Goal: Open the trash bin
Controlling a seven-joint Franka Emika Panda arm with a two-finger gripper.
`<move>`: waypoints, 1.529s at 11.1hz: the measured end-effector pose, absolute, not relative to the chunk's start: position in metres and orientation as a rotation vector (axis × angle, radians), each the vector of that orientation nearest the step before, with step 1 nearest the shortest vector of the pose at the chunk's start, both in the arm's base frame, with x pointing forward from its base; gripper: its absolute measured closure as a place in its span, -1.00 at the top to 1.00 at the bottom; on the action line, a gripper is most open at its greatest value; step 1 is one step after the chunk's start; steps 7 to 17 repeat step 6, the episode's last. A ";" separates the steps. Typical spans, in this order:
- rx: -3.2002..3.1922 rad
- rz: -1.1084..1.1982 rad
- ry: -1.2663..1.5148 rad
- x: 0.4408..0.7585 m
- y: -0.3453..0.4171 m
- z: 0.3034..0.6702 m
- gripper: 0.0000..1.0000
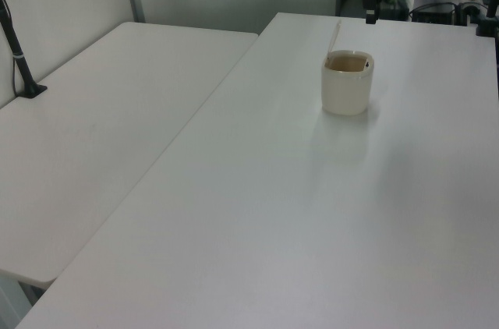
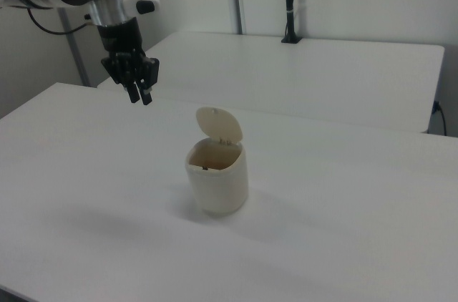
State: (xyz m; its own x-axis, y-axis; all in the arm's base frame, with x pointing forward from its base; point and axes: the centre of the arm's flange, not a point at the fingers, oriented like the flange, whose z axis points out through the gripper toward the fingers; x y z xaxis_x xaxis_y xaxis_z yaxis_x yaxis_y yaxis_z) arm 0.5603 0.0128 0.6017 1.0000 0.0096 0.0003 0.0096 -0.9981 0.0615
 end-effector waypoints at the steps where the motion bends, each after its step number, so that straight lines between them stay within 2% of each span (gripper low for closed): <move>1: 3.072 0.001 0.013 0.560 0.011 0.602 -0.18; 5: 3.060 0.003 0.004 0.560 0.007 0.602 0.99; 17: 3.060 0.004 0.002 0.560 0.006 0.603 1.00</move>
